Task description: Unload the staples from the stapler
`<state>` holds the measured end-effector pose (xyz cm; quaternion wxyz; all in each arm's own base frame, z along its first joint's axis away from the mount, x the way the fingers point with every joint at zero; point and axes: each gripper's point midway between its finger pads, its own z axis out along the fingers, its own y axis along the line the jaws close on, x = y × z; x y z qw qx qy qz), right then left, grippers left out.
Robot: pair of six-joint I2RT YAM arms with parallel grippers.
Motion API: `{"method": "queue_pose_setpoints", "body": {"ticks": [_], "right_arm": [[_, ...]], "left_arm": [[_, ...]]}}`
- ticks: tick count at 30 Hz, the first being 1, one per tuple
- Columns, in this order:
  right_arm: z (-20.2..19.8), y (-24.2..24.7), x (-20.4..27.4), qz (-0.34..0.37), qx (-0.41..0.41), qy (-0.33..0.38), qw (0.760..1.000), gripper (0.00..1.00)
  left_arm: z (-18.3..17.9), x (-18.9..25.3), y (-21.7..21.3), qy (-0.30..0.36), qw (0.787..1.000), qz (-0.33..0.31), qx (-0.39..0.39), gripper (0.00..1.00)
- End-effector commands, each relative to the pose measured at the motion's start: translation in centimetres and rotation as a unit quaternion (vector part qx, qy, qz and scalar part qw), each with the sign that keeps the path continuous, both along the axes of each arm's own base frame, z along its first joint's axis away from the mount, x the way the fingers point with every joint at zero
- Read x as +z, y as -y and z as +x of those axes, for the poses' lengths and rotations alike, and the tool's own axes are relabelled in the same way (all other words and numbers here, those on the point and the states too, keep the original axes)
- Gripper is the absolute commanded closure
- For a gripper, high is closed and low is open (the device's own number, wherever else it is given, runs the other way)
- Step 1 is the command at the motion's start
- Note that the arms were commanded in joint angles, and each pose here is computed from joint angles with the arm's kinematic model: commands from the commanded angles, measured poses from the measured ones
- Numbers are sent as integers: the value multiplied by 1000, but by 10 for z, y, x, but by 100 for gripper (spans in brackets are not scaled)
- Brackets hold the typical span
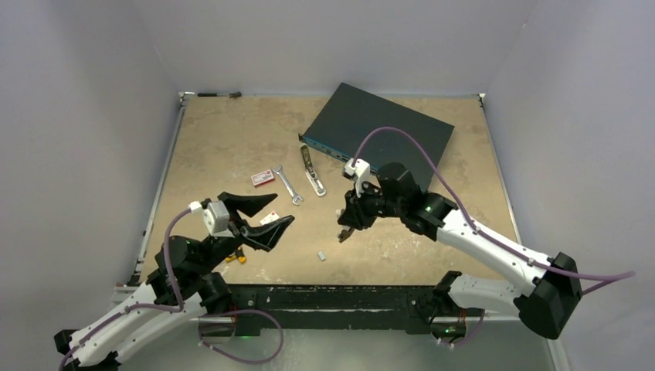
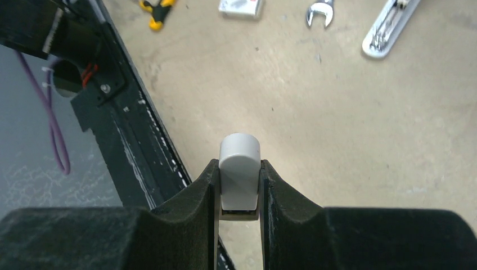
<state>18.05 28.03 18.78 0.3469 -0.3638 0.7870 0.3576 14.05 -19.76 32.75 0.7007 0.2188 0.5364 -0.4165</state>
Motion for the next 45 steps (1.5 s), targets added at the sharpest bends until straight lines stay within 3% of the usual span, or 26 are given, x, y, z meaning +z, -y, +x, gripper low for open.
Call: {"method": "queue_pose_setpoints", "body": {"ticks": [1,7,14,31,45], "right_arm": [[7,6,-6,-42,-32,-27,998,100],[4,8,-41,-113,-39,-78,990,100],[2,4,-53,-144,-37,-84,985,100],[-26,-6,-92,-272,3,-159,949,100],[-35,-23,-118,-358,41,-167,918,100]], "left_arm": [[2,7,-7,4,1000,-2,16,34],[3,5,-9,1,1000,1,22,34],[3,3,-10,-2,1000,6,24,34],[1,3,-13,-4,1000,-1,24,34],[-1,3,-23,-3,999,-7,35,34]]}}
